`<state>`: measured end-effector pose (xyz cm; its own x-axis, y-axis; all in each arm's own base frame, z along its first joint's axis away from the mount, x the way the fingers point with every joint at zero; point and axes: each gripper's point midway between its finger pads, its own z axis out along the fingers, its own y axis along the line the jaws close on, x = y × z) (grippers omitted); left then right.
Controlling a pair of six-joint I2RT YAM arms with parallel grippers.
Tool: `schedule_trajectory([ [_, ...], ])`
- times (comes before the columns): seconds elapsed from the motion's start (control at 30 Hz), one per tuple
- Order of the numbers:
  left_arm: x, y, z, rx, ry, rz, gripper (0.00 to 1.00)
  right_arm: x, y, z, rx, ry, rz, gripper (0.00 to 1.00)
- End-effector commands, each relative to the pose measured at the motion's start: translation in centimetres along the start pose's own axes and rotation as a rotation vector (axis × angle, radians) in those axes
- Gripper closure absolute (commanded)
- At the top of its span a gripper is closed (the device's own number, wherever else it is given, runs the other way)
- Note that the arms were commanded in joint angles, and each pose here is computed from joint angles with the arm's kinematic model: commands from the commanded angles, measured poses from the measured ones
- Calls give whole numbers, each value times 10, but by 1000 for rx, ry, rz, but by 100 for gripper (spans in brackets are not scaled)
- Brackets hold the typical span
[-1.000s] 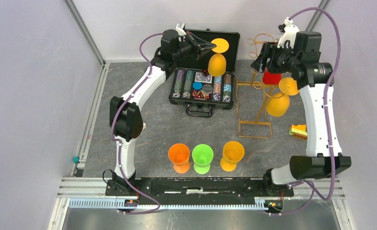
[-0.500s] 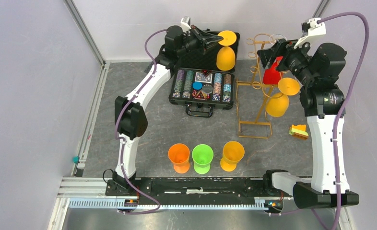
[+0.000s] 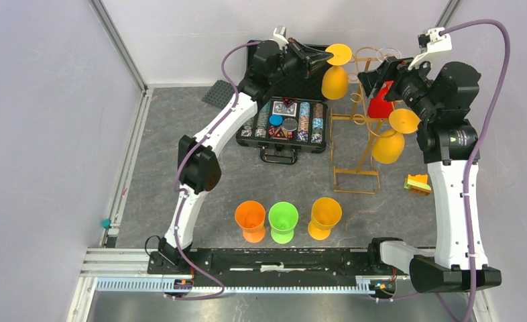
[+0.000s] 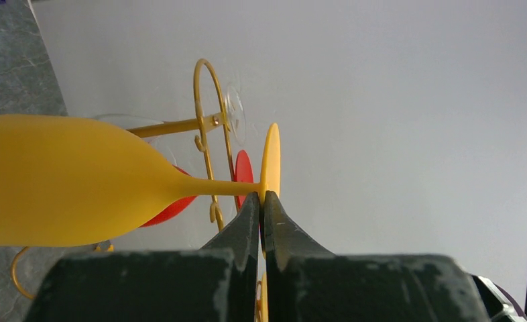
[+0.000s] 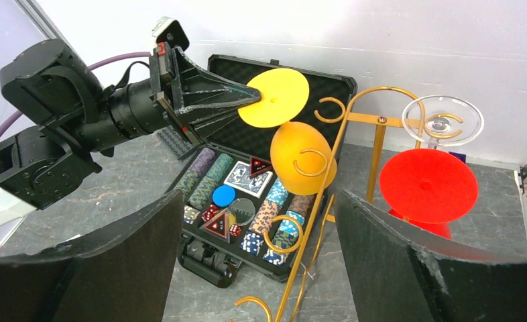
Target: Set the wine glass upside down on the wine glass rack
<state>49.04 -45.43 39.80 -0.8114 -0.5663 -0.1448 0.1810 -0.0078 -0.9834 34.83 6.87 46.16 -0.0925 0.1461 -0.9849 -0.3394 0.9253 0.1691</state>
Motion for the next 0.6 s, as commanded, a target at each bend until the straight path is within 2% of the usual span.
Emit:
schedule_trajectory([
  [0.0, -17, -10, 7, 48, -69, -25, 98, -13, 4, -8, -8, -49, -42, 13],
  [0.3, -15, -1, 22, 70, -89, -61, 98, -6, 4, -8, -11, -35, -40, 13],
  [0.57, -14, -14, 26, 123, -124, -49, 98, -1, 3, -8, -7, -26, -41, 12],
])
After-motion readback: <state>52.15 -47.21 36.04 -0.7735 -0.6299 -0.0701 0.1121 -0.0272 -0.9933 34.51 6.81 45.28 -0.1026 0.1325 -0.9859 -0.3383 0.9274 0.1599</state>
